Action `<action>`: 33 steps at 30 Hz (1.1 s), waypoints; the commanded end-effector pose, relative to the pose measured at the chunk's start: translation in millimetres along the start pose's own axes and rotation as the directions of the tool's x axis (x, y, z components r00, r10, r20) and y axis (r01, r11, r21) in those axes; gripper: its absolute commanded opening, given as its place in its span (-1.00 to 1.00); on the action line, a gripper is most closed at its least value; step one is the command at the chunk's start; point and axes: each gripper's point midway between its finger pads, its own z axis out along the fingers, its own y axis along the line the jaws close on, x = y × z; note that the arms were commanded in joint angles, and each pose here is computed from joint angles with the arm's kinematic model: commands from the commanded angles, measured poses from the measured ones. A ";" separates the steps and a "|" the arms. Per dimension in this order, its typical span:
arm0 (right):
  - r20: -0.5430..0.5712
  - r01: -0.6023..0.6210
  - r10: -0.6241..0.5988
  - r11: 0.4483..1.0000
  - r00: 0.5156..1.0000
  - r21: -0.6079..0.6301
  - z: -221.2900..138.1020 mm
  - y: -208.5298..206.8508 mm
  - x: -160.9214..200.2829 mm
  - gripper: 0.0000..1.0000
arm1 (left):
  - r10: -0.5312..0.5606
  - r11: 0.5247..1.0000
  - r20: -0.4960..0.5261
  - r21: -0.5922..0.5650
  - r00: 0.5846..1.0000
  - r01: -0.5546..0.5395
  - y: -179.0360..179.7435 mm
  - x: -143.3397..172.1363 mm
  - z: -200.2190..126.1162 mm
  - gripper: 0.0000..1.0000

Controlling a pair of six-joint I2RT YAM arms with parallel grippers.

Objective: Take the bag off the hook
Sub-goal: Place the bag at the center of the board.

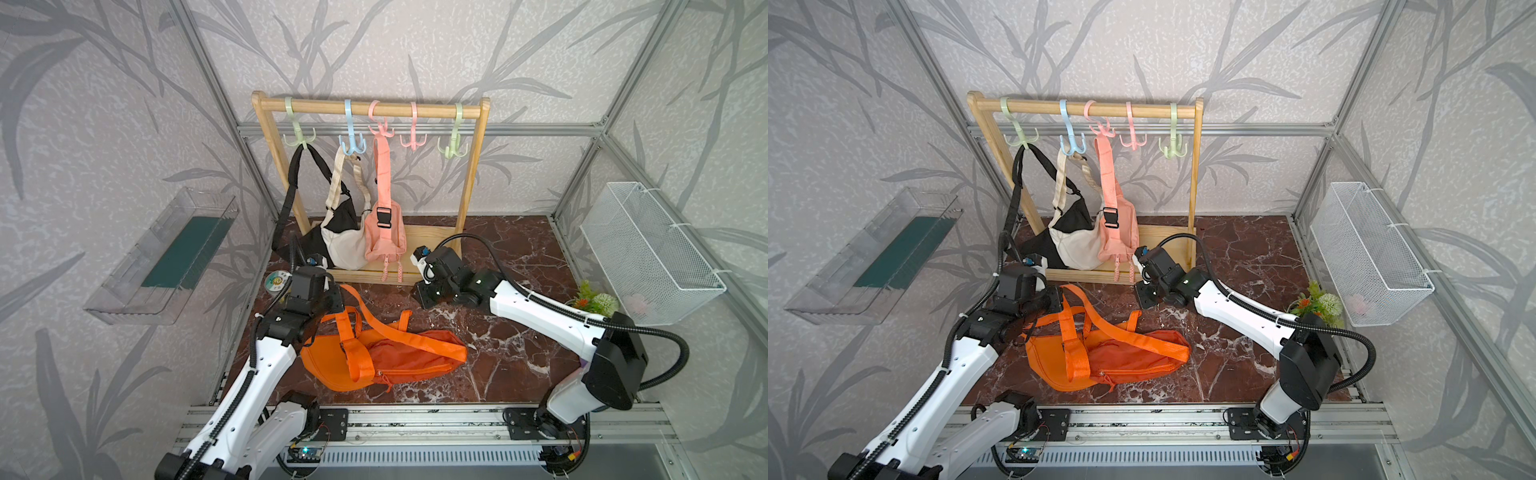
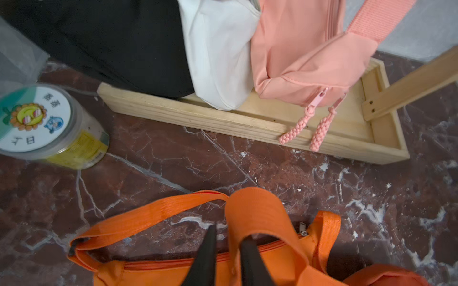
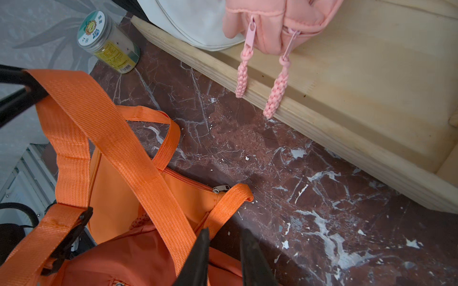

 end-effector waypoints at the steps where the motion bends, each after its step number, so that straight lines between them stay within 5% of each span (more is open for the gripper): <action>1: -0.018 -0.001 0.001 1.000 1.000 -0.007 -1.9 3.0 4.1 -0.35 | -0.006 1.000 0.025 0.029 1.000 0.005 -2.4 -0.7 -6.0 -0.02; 4: -0.011 -0.003 0.003 1.000 1.000 -0.012 -3.9 4.1 2.4 -0.29 | -0.004 1.000 0.029 0.030 1.000 0.003 -1.4 1.5 -8.0 0.38; 12: 0.009 -0.007 0.007 1.000 1.000 -0.016 -8.0 7.1 -4.2 -0.25 | -0.002 1.000 0.032 0.030 0.999 0.001 -1.4 0.3 -11.2 0.82; 33: 0.002 0.006 -0.006 1.000 1.000 -0.020 -7.5 15.7 -8.1 -0.21 | 0.007 1.000 0.062 0.030 0.998 -0.009 -2.9 -10.3 -21.4 0.81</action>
